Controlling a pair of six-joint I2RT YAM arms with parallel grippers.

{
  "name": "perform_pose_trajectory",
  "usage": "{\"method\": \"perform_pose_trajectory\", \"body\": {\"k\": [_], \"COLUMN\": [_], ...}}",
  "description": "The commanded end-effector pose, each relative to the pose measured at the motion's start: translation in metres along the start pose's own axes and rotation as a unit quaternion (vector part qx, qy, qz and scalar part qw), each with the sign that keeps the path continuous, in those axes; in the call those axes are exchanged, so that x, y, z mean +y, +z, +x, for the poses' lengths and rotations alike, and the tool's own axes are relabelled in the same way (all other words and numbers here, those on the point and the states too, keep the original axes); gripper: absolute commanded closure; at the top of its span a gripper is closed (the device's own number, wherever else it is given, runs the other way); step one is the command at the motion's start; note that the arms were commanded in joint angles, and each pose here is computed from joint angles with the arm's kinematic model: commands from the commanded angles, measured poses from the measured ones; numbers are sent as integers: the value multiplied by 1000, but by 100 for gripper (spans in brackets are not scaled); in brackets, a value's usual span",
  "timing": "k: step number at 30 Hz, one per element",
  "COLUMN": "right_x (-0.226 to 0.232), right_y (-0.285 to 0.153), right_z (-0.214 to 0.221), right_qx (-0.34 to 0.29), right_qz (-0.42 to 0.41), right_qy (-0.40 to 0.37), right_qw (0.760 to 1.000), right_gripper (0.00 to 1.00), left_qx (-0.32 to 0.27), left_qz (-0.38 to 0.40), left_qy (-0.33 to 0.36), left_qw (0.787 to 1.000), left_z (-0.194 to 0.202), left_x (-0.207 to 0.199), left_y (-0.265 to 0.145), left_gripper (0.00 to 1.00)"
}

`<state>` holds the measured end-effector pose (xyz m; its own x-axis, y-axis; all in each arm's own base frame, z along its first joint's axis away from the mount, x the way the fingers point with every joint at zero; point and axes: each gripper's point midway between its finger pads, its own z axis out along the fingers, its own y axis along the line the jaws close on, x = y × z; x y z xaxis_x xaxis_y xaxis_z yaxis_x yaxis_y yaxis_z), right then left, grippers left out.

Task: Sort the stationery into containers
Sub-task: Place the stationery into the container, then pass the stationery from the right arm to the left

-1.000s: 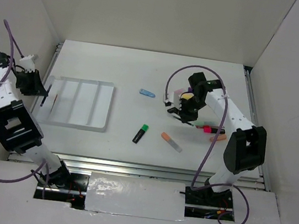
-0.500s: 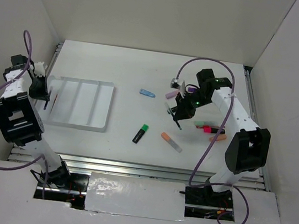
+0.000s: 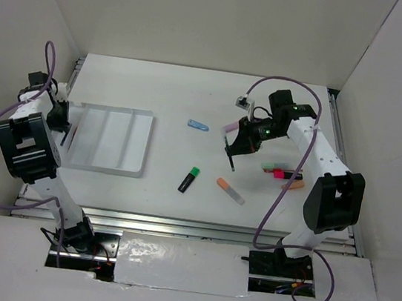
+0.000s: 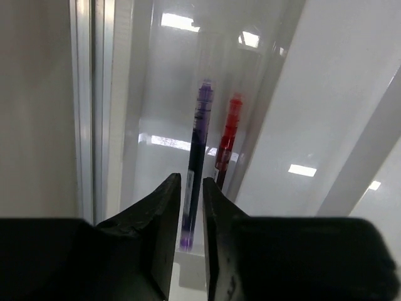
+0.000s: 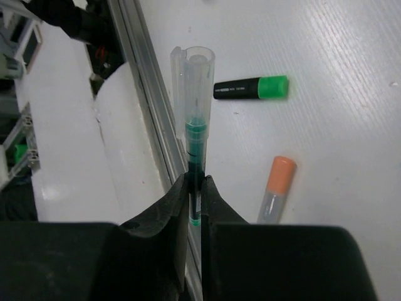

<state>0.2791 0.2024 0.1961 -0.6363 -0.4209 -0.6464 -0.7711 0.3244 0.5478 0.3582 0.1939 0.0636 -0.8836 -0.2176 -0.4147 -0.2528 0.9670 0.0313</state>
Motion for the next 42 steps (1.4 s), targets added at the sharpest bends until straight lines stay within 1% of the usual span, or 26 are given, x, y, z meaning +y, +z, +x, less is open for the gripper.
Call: {"method": "perform_pose_trajectory", "body": {"k": [1, 5, 8, 9, 11, 12, 13, 15, 16, 17, 18, 19, 20, 22, 23, 24, 25, 26, 27, 28, 30, 33, 35, 36, 37, 42], "right_x": [23, 26, 32, 34, 43, 48, 55, 64, 72, 77, 81, 85, 92, 100, 104, 109, 112, 115, 117, 118, 125, 134, 138, 138, 140, 143], "right_y": [-9, -10, -10, -12, -13, -13, -10, -7, -3, 0, 2, 3, 6, 8, 7, 9, 10, 9, 10, 10, 9, 6, 8, 9, 11, 13], "right_z": [-25, -37, -47, -49, -60, -62, -67, -72, -75, -76, -78, -81, -82, -85, -87, -88, -89, -90, -92, -94, -97, -103, -105, -105, -105, -111], "right_qx": [-53, -78, -97, -103, -120, -124, -126, -126, -124, -122, -121, -124, -122, -121, -121, -119, -118, -118, -120, -122, -123, -127, -125, -124, -121, -121], "right_qz": [-24, -28, -33, -35, -45, -50, -61, -73, -86, -92, -98, -105, -111, -118, -123, -128, -132, -136, -140, -143, -157, -161, -164, -165, -170, -177], "right_qy": [6, 25, 47, 53, 55, 53, 57, 54, 50, 47, 45, 34, 32, 22, 19, 15, 14, 16, 11, 12, 15, 7, 1, 2, 2, -3], "right_qw": [998, 996, 994, 993, 990, 990, 988, 988, 987, 987, 987, 986, 986, 985, 985, 984, 984, 983, 983, 982, 980, 979, 979, 978, 978, 977], "right_gripper": [100, 100, 100, 100, 100, 100, 100, 100, 100, 100, 100, 100, 100, 100, 100, 100, 100, 100, 100, 100, 100, 100, 100, 100, 100, 100], "left_qx": [-28, -25, -40, -55, -126, -150, -205, -236, -264, -272, -278, -267, -280, -260, -249, -266, -248, -226, -252, -246, -233, -204, -196, -171, -189, -177], "left_qz": [-24, -15, 15, 33, 137, 178, 265, 337, 397, 421, 425, 483, 492, 535, 549, 562, 591, 607, 627, 642, 667, 682, 696, 710, 720, 731], "left_qy": [18, 26, 21, 22, 32, 38, 53, 60, 73, 78, 65, 93, 104, 119, 119, 131, 127, 119, 122, 129, 131, 124, 129, 120, 130, 122], "left_qw": [999, 999, 999, 998, 982, 972, 941, 909, 876, 862, 859, 828, 818, 795, 789, 772, 757, 753, 727, 715, 696, 692, 679, 672, 655, 648], "left_z": [-22, -26, -34, -40, -61, -64, -74, -72, -74, -72, -69, -53, -54, -33, -25, -24, -11, 0, -3, 6, 17, 25, 30, 36, 35, 39], "left_x": [10, 8, -2, -8, -47, -64, -102, -140, -177, -195, -197, -246, -259, -299, -309, -319, -336, -342, -349, -358, -369, -376, -381, -384, -385, -393], "left_y": [-3, -2, -16, -27, -74, -92, -139, -175, -216, -231, -234, -265, -274, -294, -295, -306, -318, -313, -331, -337, -342, -340, -343, -345, -353, -353], "left_gripper": [66, 51, 48, 48, 48, 48, 47, 46, 45, 45, 45, 45, 44, 44, 44, 44, 43, 43, 42, 42, 41, 40, 39, 38, 38, 32]}}
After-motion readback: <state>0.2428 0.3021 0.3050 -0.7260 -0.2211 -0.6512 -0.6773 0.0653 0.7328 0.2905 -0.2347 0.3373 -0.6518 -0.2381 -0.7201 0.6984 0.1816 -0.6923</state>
